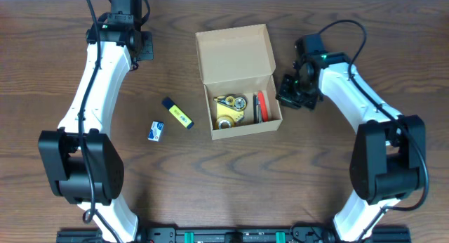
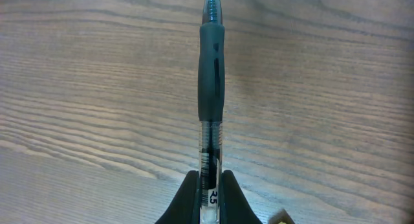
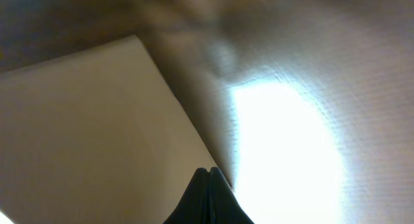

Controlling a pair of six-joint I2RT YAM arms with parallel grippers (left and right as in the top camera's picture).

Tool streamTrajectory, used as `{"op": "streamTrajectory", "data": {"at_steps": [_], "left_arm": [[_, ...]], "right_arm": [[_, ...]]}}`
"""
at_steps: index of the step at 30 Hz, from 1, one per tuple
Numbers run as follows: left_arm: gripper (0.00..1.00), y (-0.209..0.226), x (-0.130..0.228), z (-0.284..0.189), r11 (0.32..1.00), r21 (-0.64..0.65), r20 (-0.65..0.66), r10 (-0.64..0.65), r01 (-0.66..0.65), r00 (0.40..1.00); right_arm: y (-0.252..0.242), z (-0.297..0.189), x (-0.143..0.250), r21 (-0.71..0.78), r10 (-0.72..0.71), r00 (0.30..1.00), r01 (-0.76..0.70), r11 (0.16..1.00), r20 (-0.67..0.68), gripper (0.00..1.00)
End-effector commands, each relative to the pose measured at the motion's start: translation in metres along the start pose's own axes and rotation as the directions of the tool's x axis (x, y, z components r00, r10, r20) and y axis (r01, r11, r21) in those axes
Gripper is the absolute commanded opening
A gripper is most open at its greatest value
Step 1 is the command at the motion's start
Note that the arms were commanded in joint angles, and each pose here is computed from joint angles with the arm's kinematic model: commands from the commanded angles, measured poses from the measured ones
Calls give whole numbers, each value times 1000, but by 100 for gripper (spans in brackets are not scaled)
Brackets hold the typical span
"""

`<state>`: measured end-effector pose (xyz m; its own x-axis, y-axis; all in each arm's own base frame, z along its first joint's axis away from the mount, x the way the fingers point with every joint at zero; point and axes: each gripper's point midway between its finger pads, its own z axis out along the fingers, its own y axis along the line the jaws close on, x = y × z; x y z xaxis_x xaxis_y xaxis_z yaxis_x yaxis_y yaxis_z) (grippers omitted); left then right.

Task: Pack container
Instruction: 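Lower the left gripper onto the black pen and grasp it, then lift the black pen and carry it with the left gripper over the box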

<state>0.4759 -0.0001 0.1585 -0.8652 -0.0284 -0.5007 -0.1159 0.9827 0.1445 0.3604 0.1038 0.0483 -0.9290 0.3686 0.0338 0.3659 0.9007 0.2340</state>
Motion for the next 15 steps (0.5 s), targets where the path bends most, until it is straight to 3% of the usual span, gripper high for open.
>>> {"op": "streamTrajectory", "data": {"at_steps": [1,7,15], "left_arm": [[6,4,-9,-8,1000,-11,30,-22,23,999],[6,-2,-10,-8,1000,26,30,-13,12,999],[6,-7,-9,-9,998,56,27,-12,11,1000]], "right_arm": [[-2,-9,3,27,17,1000,-17,1000,-13,2],[9,-8,43,24,-18,988,22,999,-152,2],[24,-6,52,-20,-57,984,55,998,-170,1]]}}
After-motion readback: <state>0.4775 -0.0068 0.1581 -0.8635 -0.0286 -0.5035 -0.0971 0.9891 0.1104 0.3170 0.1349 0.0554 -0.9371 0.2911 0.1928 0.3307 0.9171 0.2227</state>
